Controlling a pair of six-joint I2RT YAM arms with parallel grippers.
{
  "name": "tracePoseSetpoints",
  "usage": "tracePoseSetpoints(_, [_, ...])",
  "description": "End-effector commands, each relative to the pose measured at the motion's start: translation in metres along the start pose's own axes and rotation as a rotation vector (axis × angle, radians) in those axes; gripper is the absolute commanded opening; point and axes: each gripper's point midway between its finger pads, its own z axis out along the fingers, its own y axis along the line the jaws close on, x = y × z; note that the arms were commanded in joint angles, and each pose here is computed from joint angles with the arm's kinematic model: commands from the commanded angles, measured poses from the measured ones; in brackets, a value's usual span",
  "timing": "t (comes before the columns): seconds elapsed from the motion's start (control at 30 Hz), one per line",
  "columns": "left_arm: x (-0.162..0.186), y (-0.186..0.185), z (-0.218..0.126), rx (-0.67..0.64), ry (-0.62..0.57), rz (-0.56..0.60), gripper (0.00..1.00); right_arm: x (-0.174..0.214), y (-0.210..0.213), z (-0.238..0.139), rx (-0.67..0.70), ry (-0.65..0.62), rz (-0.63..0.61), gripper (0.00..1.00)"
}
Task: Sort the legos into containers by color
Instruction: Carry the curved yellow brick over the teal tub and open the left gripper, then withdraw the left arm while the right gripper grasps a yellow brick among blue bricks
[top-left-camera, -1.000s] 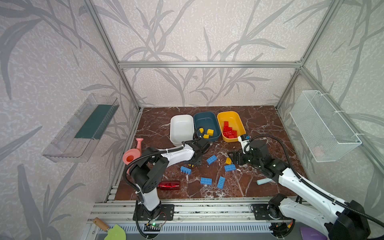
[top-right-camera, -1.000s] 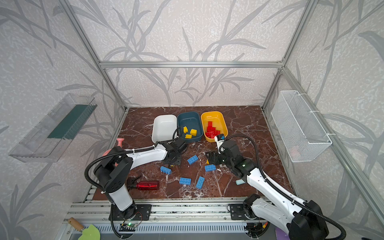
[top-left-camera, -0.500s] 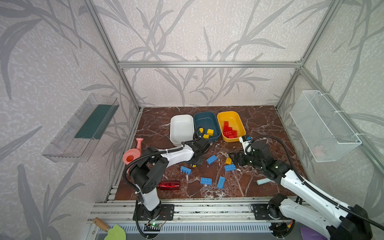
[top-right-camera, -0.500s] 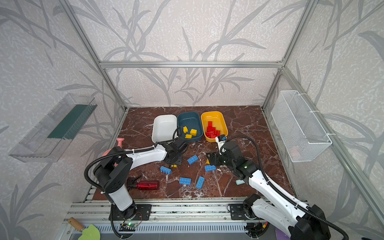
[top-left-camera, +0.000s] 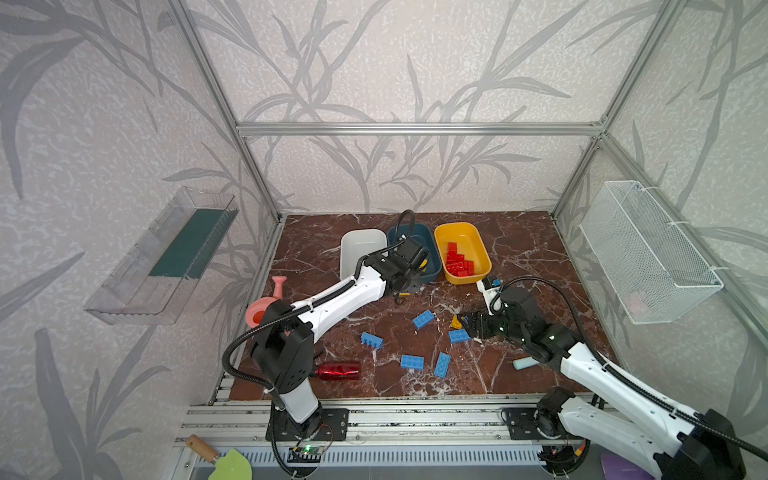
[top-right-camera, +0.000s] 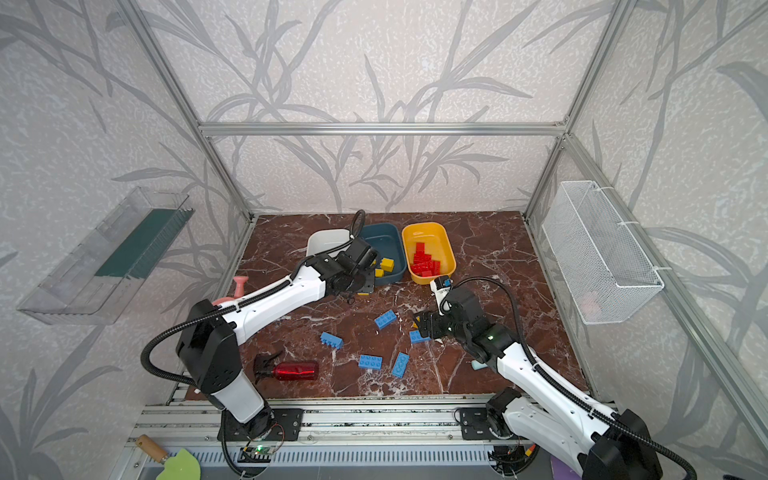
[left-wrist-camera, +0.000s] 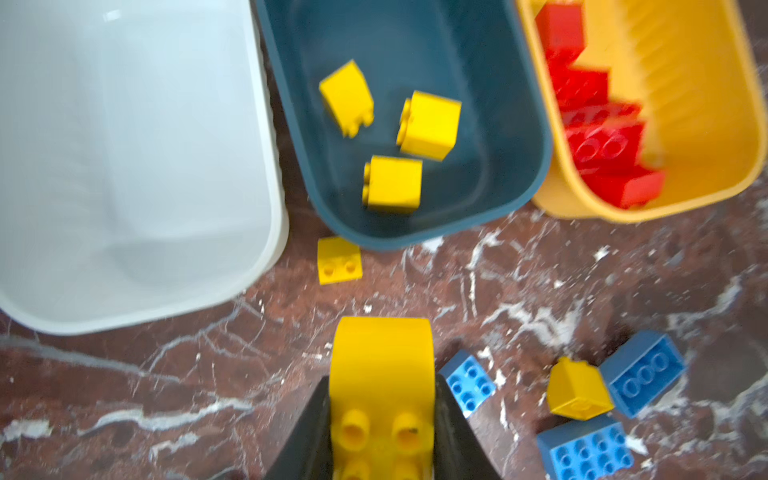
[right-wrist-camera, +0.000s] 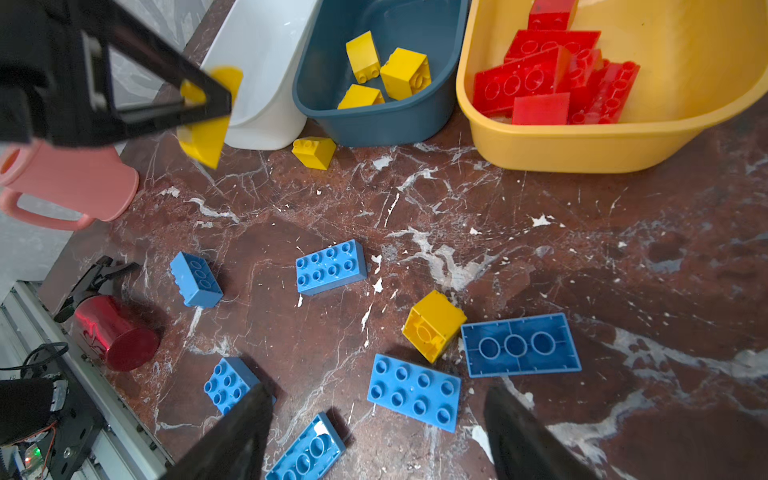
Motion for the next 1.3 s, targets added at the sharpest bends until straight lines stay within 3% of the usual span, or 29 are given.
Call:
tracePoseSetpoints(0.0, [-0.018,0.003,0.007,-0.026,0.020,0.026,0.29,0.003,0.002,-0.003,-0.009,-0.002,-0.006,0.81])
tracePoseSetpoints(0.2, [-0.064,-0.009,0.028,-0.018,0.011,0.024,0.29,0.012,-0.002,-0.004,0.006,0.007,-0.009,0.81])
tracePoseSetpoints(0.4, [-0.089,-0.011,0.063,-0.018,0.039,0.013,0.29,0.021,-0.016,-0.004,0.076,0.035,0.003,0.81])
tracePoseSetpoints(0.77, [-0.099,-0.005,0.113,-0.048,0.090,-0.009,0.33,0.031,-0.031,0.000,0.163,0.074,0.032,0.81])
tracePoseSetpoints(1.0, [-0.110,-0.007,0.102,-0.030,0.066,-0.011,0.36,0.029,-0.035,0.001,0.252,0.107,-0.010,0.81])
tracePoseSetpoints(1.27, [-0.124,0.000,0.059,-0.028,-0.009,-0.039,0.59,0.025,-0.027,0.006,0.309,0.128,-0.019,0.81])
